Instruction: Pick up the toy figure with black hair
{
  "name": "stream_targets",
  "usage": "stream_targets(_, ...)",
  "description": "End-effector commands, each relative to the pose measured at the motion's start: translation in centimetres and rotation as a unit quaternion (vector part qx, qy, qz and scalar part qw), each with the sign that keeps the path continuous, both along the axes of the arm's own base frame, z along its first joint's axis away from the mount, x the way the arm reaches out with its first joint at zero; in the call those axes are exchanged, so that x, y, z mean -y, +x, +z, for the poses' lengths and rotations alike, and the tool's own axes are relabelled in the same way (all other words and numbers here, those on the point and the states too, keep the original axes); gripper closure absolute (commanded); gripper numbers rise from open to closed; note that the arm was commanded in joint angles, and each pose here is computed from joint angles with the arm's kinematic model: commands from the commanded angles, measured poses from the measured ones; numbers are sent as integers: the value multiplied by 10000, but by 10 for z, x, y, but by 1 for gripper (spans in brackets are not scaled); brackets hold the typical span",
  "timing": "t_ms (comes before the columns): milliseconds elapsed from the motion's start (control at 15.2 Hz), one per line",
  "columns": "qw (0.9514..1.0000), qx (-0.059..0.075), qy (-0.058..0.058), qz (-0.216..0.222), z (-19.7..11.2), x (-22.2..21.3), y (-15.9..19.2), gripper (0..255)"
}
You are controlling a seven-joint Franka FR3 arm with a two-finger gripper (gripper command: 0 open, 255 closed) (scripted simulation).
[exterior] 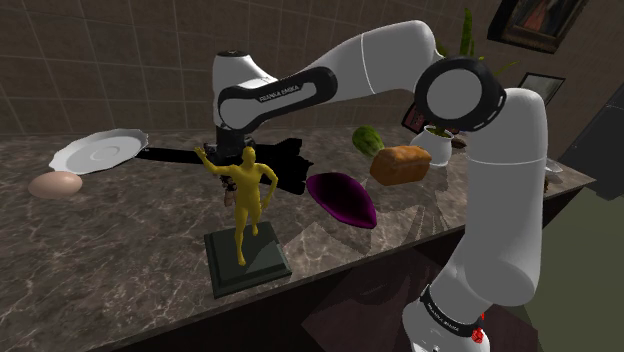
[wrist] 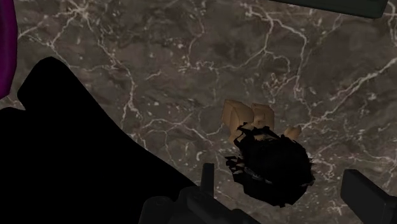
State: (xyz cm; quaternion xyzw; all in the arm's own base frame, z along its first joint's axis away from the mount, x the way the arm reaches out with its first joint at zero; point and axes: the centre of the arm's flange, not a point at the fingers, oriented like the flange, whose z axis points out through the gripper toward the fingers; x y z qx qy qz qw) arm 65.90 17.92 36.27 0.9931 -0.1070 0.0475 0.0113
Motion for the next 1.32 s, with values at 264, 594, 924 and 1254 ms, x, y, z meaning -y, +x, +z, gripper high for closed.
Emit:
stream_targets(264, 10000, 2, 1, -1, -15, 2, 0, 255)
stream_targets(594, 10000, 2, 1, -1, -17, 1, 0, 255)
stream_targets(924, 10000, 2, 1, -1, -4, 1, 0, 255)
stream_targets(1254, 10000, 2, 1, -2, 22, 1, 0, 255)
